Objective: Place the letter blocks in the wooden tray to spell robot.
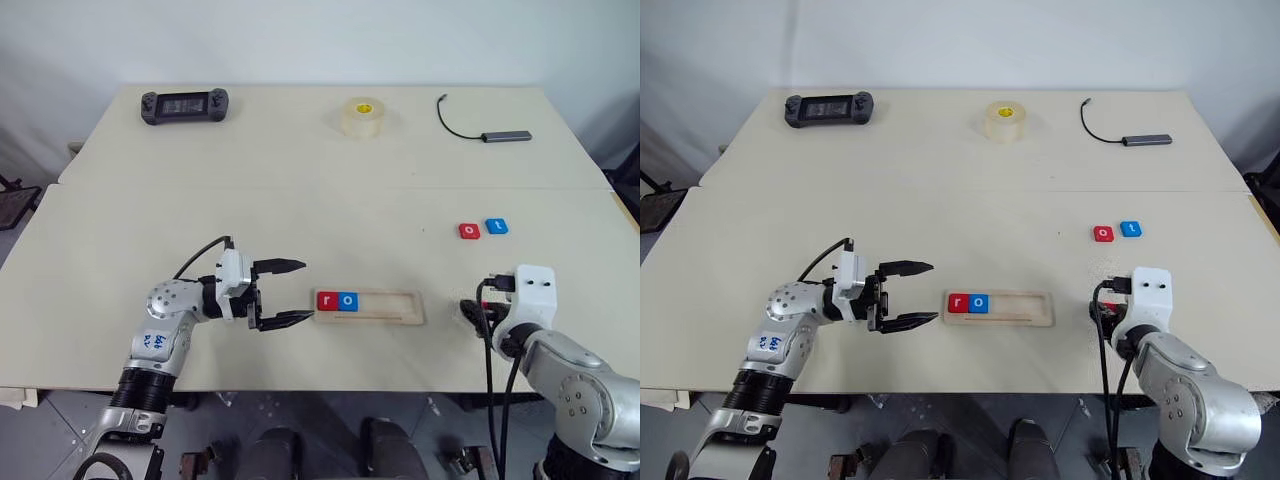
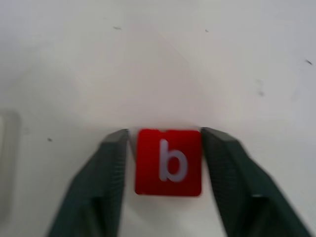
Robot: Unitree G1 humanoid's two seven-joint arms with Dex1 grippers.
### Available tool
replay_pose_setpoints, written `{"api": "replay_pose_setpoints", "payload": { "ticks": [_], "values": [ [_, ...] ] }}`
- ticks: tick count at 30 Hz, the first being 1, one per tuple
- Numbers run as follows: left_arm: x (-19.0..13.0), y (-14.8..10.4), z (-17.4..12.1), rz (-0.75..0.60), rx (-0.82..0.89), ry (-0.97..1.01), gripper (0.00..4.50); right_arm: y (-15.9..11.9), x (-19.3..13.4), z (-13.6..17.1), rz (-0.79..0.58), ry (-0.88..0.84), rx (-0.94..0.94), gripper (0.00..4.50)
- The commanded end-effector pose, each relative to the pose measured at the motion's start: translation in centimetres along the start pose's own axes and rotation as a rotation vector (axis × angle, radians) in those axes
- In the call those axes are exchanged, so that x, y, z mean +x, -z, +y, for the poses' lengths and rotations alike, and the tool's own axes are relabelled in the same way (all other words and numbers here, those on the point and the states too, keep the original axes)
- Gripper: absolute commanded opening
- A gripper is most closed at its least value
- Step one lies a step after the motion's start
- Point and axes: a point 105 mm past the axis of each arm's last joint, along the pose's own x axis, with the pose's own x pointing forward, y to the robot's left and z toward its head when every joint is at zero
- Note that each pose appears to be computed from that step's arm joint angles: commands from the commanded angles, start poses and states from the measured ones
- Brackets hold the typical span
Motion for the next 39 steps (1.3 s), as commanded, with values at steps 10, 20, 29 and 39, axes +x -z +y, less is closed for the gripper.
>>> {"api": "replay_pose_setpoints", "payload": {
  "ticks": [10,20,29,39],
  "values": [
    [-0.8,-0.7,0.0,0.019,0.055,-0.006,4.50,-3.2,-1.9,-3.1,-0.006,-0.497,-0.491,4.49],
    [-0.8,-1.2,-0.6,0.021,0.057,-0.004,4.50,-2.4,1.2,-5.7,0.109,-0.787,-0.831,4.49],
    [-0.9,-1.6,-0.8,0.025,0.065,-0.013,4.50,-1.8,2.9,-6.3,0.167,-0.809,-0.866,3.60],
    [-1.0,-1.6,-0.7,0.023,0.065,-0.033,4.50,-4.0,2.3,-4.4,0.050,-0.836,-0.927,1.47]
  ]
}}
